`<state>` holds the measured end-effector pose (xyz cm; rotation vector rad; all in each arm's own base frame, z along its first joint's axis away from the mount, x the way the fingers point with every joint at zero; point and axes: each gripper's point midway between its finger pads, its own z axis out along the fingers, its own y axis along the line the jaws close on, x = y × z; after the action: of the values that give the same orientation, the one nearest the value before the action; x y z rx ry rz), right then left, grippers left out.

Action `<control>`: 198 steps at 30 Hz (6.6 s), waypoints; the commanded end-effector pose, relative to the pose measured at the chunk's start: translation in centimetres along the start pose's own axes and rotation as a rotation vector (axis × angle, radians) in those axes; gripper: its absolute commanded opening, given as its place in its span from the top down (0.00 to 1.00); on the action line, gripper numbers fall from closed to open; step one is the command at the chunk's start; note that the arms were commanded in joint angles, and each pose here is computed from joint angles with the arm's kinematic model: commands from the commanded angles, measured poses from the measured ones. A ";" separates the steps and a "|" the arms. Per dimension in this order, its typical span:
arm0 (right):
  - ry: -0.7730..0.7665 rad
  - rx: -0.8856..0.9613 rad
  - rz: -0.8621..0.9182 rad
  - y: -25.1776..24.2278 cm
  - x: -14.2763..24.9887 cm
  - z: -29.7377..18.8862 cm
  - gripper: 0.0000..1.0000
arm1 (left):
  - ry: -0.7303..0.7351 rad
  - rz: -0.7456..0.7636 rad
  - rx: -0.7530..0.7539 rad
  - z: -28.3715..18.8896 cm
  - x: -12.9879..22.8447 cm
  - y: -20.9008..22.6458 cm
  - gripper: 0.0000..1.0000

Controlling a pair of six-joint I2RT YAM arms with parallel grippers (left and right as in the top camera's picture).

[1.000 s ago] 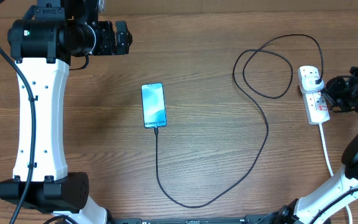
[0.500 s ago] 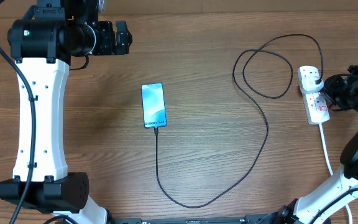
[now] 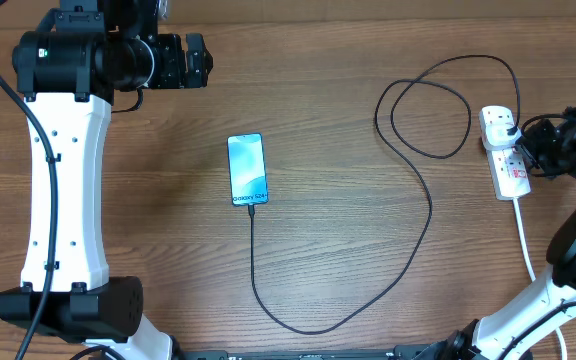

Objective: Plug charger to phone and switch on socket

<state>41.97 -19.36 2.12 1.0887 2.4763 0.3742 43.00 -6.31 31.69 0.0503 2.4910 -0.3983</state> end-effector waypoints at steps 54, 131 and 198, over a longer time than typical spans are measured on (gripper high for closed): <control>0.169 -0.004 0.277 1.3 4.9 1.8 0.96 | -0.018 0.016 0.006 -0.6 -0.3 -0.1 0.01; 0.136 0.019 -0.012 -0.7 3.9 1.5 0.96 | -0.017 0.017 0.007 -0.6 -0.3 -0.1 0.00; -0.209 -0.362 -0.277 11.2 4.8 -24.1 0.96 | -0.017 0.017 0.007 -0.6 -0.3 -0.1 0.00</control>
<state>35.52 -13.21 24.07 0.7895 2.2185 0.5799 43.01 -6.31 31.70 0.0504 2.4906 -0.3982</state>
